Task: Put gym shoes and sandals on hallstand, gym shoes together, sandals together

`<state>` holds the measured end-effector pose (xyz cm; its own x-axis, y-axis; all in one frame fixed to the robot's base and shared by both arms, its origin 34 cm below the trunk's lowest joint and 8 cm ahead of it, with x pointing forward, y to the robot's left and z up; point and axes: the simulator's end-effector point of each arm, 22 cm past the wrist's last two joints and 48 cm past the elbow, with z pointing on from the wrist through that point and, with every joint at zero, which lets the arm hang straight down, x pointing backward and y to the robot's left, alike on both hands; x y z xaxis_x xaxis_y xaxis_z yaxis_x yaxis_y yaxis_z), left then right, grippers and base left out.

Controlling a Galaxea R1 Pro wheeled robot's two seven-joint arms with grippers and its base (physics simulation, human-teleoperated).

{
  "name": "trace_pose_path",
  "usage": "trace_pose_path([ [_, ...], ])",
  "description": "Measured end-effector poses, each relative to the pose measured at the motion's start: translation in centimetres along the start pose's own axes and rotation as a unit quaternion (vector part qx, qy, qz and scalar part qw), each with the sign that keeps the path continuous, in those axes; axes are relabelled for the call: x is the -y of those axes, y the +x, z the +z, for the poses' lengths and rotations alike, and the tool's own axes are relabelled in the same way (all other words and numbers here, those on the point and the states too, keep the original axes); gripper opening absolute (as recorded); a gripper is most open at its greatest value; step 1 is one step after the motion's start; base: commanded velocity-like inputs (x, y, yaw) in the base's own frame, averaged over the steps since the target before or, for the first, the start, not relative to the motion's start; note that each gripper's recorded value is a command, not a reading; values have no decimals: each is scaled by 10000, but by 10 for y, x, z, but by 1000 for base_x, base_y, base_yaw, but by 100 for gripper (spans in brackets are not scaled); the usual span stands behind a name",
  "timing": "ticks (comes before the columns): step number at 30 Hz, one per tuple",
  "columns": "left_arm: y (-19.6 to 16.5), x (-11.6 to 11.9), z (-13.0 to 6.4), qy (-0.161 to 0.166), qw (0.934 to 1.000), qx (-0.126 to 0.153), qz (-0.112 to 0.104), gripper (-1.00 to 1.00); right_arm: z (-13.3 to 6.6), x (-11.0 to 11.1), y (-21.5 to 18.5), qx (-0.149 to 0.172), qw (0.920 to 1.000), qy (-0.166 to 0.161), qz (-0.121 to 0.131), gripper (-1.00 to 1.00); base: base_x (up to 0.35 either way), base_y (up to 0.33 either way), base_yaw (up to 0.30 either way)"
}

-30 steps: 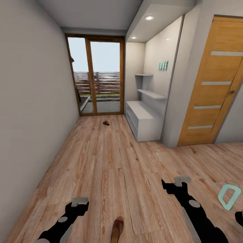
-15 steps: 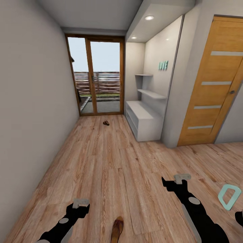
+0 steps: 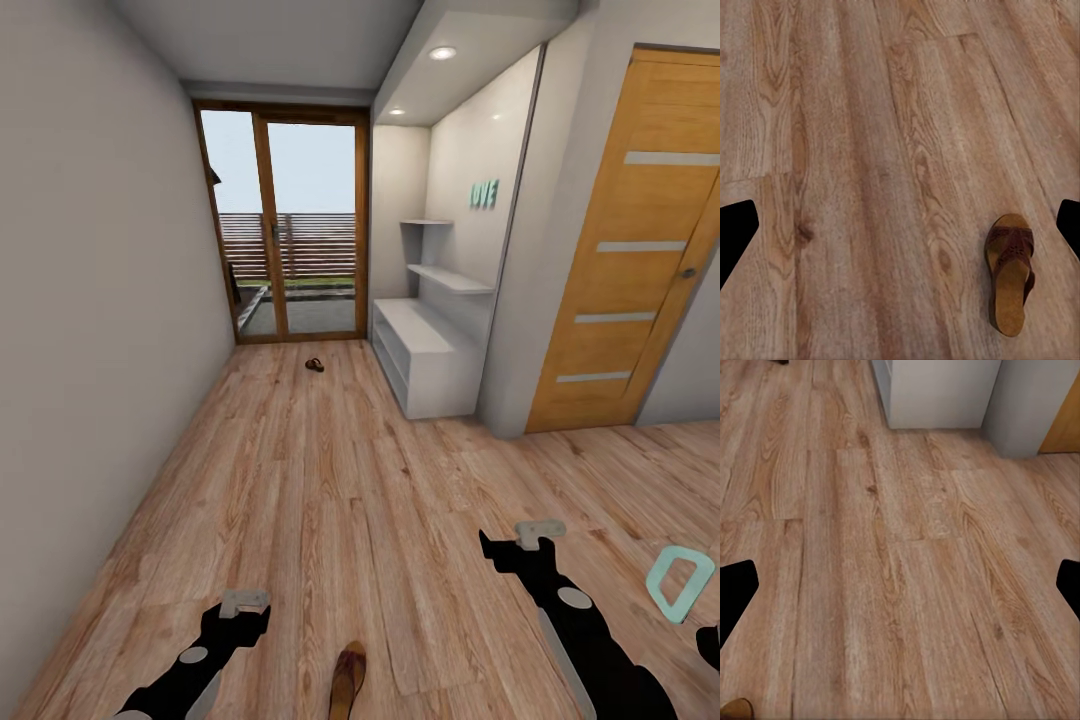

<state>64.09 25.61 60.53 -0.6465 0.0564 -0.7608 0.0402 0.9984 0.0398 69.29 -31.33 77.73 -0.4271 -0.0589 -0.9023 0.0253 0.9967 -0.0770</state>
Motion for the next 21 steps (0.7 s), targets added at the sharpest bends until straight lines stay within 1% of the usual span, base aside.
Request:
trace_pose_path([
  [21, 0, 1, 0, 13, 10000, 1, 3, 100, 0, 0, 2, -24, 10000, -2, -17, 100, 0, 0, 0],
])
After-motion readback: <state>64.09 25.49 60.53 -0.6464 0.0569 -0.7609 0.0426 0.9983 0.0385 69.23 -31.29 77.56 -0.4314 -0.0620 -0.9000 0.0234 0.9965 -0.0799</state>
